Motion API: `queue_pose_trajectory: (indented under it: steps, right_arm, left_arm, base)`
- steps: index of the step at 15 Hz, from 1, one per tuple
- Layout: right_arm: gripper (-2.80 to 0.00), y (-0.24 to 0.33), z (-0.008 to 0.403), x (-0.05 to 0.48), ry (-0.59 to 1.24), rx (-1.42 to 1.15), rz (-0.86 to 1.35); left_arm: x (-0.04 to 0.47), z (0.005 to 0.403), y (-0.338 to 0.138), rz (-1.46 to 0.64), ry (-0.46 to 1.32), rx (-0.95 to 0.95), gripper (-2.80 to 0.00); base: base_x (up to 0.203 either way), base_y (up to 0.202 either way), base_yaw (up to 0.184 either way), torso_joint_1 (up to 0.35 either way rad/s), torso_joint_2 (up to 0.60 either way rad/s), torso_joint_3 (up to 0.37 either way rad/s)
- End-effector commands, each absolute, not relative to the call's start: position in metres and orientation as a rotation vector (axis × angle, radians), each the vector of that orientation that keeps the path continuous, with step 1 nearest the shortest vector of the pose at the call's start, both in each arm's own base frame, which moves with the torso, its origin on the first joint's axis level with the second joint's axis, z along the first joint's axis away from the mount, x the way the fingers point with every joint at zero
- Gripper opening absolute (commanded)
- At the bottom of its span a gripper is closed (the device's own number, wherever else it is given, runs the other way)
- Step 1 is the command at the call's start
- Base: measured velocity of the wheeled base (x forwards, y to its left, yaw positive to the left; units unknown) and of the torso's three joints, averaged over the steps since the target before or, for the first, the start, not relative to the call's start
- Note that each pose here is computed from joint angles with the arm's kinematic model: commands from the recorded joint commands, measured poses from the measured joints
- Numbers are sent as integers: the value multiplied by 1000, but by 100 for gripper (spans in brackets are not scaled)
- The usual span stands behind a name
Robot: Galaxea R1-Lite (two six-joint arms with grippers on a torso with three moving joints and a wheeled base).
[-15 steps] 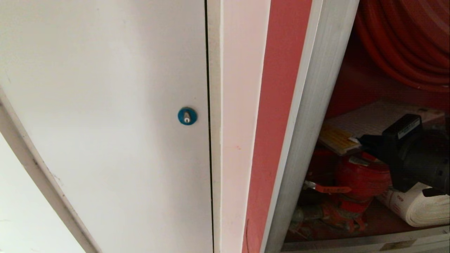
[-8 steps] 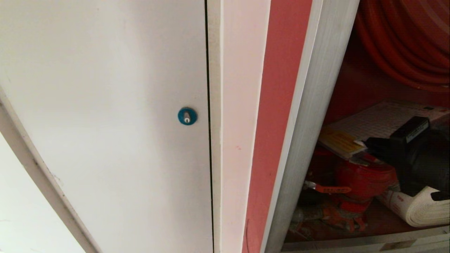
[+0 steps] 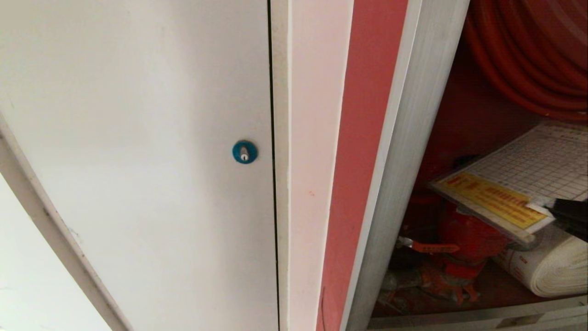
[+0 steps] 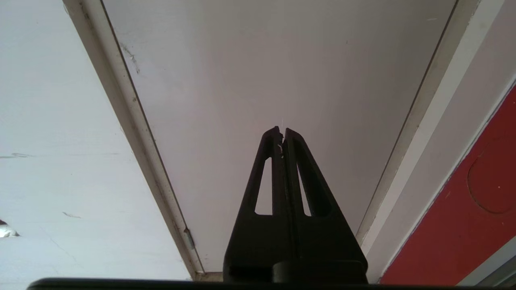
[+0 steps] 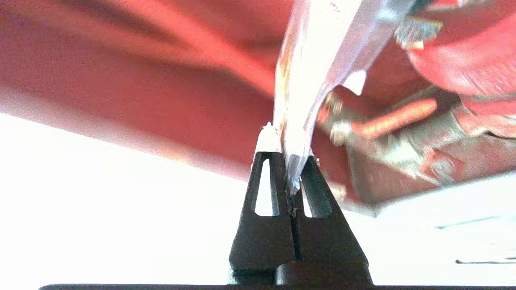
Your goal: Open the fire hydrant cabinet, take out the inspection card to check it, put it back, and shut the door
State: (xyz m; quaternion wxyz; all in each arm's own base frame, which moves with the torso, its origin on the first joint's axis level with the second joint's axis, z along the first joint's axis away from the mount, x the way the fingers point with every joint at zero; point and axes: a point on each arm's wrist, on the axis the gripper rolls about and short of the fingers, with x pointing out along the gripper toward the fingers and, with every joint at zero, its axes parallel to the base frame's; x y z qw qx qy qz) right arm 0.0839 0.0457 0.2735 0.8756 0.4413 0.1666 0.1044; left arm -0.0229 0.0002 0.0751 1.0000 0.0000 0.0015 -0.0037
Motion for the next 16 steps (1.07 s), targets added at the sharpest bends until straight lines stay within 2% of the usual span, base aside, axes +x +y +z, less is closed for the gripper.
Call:
queue_pose_trajectory:
  steps: [1, 5, 8, 12, 16]
  right_arm:
    - [-280, 25, 281, 46, 294, 927, 309]
    - [-280, -13, 274, -24, 405, 766, 609]
    - [-280, -23, 263, -46, 456, 558, 793]
    - [-280, -19, 255, -46, 480, 301, 990]
    - [-280, 7, 258, -11, 511, 61, 1078]
  left_arm:
    - [-23, 75, 0, -8, 4, 0, -280]
    - [-23, 75, 0, -7, 5, 0, -280]
    - [-23, 75, 0, -8, 5, 0, -280]
    - [-23, 75, 0, -8, 5, 0, -280]
    - [-23, 75, 0, -7, 4, 0, -280]
  base:
    - [0, 0, 0, 0, 0, 0]
    - [0, 0, 0, 0, 0, 0]
    - [0, 0, 0, 0, 0, 0]
    - [0, 0, 0, 0, 0, 0]
    - [0, 0, 0, 0, 0, 0]
